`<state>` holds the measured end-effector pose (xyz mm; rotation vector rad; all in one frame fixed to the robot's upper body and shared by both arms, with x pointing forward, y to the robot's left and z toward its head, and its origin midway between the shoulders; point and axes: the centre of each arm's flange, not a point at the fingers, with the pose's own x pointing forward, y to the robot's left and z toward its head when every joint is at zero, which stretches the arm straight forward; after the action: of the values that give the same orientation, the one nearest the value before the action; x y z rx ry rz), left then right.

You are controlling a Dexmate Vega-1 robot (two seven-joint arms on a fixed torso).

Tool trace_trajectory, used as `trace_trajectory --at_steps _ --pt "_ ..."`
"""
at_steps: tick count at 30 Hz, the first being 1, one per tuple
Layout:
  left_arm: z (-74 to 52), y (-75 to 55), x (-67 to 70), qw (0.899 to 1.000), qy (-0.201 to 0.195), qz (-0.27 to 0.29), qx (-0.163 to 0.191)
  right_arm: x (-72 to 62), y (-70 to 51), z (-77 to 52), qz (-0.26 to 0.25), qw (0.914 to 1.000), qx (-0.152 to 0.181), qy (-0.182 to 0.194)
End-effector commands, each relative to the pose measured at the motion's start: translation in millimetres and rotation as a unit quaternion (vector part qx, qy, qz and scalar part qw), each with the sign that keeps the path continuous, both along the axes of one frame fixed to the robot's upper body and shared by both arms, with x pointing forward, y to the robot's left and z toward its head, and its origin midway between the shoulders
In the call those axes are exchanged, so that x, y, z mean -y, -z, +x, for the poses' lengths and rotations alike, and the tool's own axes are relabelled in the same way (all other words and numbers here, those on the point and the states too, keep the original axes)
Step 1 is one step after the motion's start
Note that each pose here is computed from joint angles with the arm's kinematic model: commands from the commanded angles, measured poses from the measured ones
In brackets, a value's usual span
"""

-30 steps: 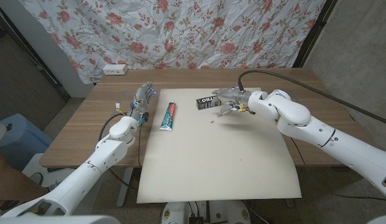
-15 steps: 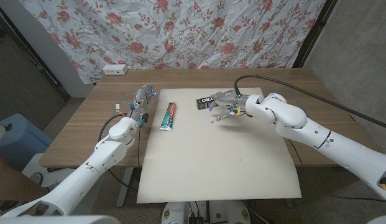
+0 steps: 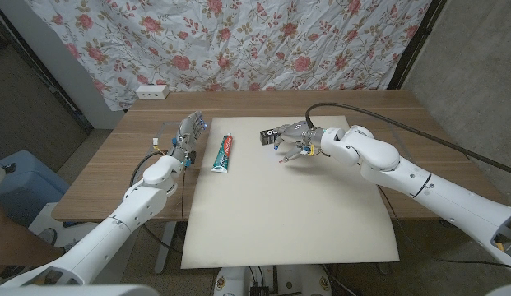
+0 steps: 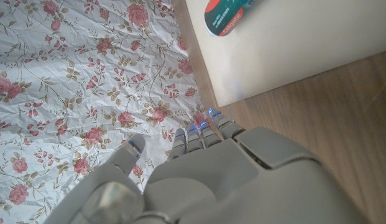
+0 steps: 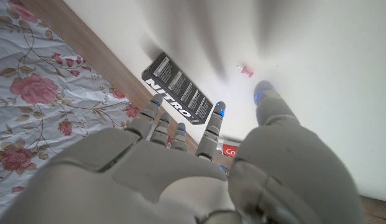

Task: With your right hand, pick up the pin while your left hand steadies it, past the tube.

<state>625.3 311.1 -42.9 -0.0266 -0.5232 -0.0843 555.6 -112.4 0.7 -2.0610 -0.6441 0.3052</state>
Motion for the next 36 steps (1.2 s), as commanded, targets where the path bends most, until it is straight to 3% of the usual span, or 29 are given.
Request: trace_trajectory --at_steps 1,36 --pt "-0.7 3.9 -2.1 1.0 0.004 0.004 -0.006 -1.2 9.2 6.7 -0.006 0.9998 0.012 -0.012" --pt "1.9 9.7 2.6 1.0 0.009 0.01 -0.017 6.1 25.4 20.8 -0.011 0.9991 0.023 -0.033"
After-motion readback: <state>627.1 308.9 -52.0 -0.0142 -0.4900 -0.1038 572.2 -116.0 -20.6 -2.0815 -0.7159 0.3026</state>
